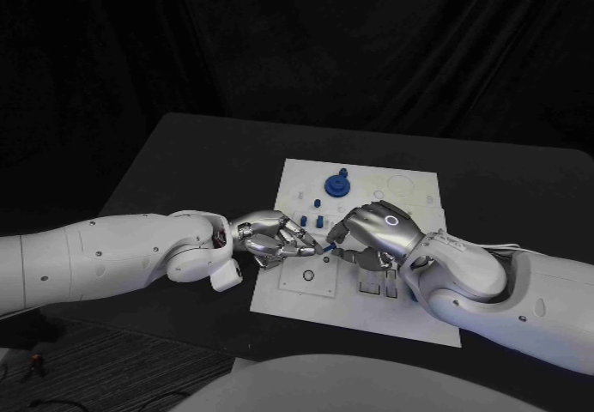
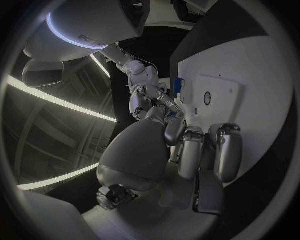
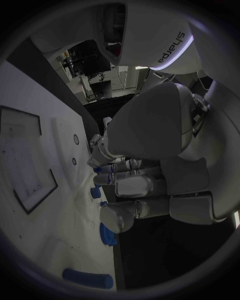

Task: Assemble the parts on the task board

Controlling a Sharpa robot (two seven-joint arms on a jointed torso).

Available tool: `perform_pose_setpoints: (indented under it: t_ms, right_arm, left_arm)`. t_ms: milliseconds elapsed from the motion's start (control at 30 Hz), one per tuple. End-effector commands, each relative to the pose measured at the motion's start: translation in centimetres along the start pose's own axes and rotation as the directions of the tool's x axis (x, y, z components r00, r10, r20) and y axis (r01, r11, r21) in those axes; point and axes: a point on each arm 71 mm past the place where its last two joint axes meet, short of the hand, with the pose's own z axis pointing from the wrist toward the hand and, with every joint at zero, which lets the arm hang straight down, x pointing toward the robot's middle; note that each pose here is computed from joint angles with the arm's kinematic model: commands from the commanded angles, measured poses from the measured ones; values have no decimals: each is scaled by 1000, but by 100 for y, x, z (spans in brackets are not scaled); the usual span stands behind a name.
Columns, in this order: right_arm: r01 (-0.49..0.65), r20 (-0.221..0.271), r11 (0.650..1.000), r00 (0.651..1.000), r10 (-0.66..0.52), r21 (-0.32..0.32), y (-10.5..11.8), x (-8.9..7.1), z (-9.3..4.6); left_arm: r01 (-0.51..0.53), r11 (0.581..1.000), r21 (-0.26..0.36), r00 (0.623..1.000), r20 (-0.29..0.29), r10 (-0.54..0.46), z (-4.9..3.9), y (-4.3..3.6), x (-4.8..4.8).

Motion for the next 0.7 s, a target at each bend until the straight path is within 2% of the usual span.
perform_pose_setpoints:
  t_ms: [33,700]
  right_arm:
    - [6,-12,1000,1000,-6,-8,11,21,0]
    - [1,-3,1000,1000,-1,-17,28,29,1]
  left_arm:
    - [7,1000,10,1000,-13,-6,0,-6,21]
    - [9,1000,6,1000,-26,-9,34,-1,35]
